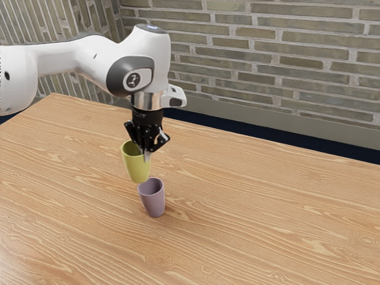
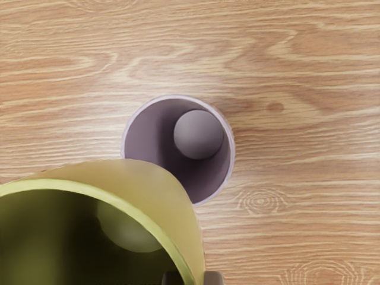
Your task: Place the left cup onto the right cup
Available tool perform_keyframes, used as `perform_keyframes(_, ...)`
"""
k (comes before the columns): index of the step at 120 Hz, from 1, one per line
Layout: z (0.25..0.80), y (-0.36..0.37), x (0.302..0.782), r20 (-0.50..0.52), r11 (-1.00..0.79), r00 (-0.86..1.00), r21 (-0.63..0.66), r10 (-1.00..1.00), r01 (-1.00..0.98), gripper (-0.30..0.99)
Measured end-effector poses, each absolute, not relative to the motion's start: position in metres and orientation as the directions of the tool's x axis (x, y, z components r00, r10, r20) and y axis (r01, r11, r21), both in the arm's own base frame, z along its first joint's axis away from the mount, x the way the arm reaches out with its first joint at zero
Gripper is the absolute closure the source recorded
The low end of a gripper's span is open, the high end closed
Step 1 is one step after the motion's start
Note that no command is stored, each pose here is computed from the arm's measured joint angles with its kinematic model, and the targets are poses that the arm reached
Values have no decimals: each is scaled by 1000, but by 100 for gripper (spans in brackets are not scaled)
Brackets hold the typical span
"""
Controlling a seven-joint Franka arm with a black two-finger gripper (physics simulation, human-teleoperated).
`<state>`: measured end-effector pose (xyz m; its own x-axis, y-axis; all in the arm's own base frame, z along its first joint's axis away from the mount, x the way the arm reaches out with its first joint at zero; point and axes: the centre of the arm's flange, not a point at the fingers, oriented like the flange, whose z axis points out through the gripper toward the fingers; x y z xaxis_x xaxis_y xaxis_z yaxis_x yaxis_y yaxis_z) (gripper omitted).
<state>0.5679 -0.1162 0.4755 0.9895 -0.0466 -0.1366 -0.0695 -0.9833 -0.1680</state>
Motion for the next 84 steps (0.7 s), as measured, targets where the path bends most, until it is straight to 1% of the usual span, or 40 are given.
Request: perform_keyframes(84, 448, -121, 594, -158, -984, 987, -170, -33, -60, 79)
